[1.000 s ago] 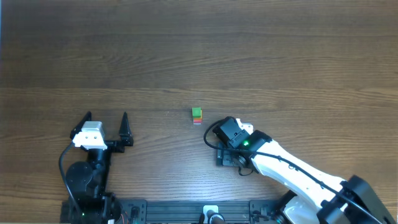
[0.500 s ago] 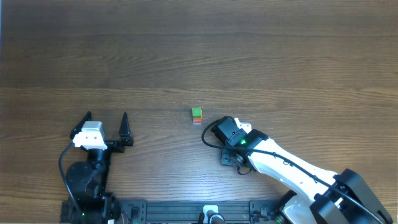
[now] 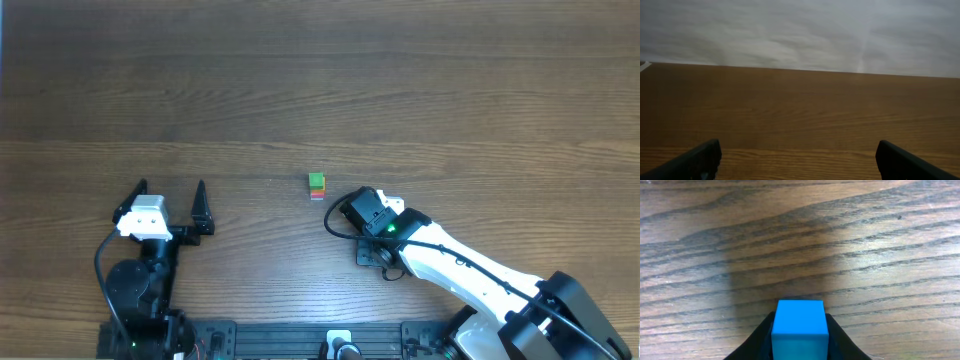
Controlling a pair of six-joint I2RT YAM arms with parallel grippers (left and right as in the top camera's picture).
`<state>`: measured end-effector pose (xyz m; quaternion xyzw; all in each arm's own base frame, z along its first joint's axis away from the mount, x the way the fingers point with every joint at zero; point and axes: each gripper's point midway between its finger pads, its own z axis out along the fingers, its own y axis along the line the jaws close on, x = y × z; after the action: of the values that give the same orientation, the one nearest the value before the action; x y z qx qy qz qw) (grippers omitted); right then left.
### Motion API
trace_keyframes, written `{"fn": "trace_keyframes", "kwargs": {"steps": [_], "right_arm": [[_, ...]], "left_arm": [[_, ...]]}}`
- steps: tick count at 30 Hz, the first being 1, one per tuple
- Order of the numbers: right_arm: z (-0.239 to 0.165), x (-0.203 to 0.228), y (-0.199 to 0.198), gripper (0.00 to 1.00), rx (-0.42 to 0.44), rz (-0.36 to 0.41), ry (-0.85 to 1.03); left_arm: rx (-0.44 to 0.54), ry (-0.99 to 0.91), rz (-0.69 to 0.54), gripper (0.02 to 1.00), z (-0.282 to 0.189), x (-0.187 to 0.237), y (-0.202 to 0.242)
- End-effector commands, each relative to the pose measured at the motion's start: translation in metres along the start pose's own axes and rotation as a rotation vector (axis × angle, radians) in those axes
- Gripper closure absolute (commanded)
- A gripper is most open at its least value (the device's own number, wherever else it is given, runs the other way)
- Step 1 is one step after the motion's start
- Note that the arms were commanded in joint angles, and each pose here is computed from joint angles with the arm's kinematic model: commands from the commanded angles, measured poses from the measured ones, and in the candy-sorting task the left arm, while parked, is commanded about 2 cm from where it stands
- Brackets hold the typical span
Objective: Stack Cubes
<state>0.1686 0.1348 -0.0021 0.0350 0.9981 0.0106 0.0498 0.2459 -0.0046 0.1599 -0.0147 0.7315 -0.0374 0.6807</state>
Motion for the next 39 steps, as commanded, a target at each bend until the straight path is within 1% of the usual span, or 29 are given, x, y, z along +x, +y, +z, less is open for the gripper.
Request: {"fn": "trace_keyframes", "kwargs": {"steps": [1,5,7,9,13,17,19,21,25,28,31,39], "right_arm": [[0.002,0.000,-0.002,0.796,0.014,-0.001,-0.008],[-0.005,-0.005,0.002,0.812,0.006,0.002,-0.012],[-0.016,-0.010,0.005,0.822,0.010,-0.005,-0.007],[-0.032,-0.017,0.008,0.833,0.021,-0.023,-0.009],[-0.078,-0.043,0.019,0.847,0.034,-0.043,-0.064],[-0.128,-0.072,0.042,0.860,-0.017,-0.083,-0.134],[-0.145,-0.084,0.050,0.866,-0.020,-0.089,-0.141],[-0.155,-0.095,0.056,0.871,-0.005,-0.092,-0.130],[-0.160,-0.118,0.075,0.875,0.026,-0.097,-0.095],[-0.156,-0.129,0.094,0.875,0.000,-0.112,-0.083],[-0.146,-0.132,0.107,0.877,-0.011,-0.125,-0.073],[-0.125,-0.135,0.123,0.877,-0.025,-0.133,-0.046]], "left_arm": [[0.011,0.002,0.012,0.023,0.000,0.003,-0.002],[0.011,0.002,0.012,0.020,0.000,0.003,-0.002],[0.011,0.002,0.012,0.023,0.000,0.003,-0.002],[0.011,0.002,0.012,0.020,0.000,0.003,-0.002],[0.011,0.002,0.012,0.020,0.000,0.003,-0.002],[0.011,0.002,0.012,0.020,0.000,0.003,-0.002],[0.011,0.002,0.012,0.020,0.000,0.003,-0.002],[0.011,0.002,0.012,0.020,0.000,0.003,-0.002],[0.011,0.002,0.012,0.020,0.000,0.003,-0.002],[0.011,0.002,0.012,0.020,0.000,0.003,-0.002],[0.011,0.002,0.012,0.020,0.000,0.003,-0.002],[0.011,0.002,0.012,0.020,0.000,0.003,-0.002]]}}
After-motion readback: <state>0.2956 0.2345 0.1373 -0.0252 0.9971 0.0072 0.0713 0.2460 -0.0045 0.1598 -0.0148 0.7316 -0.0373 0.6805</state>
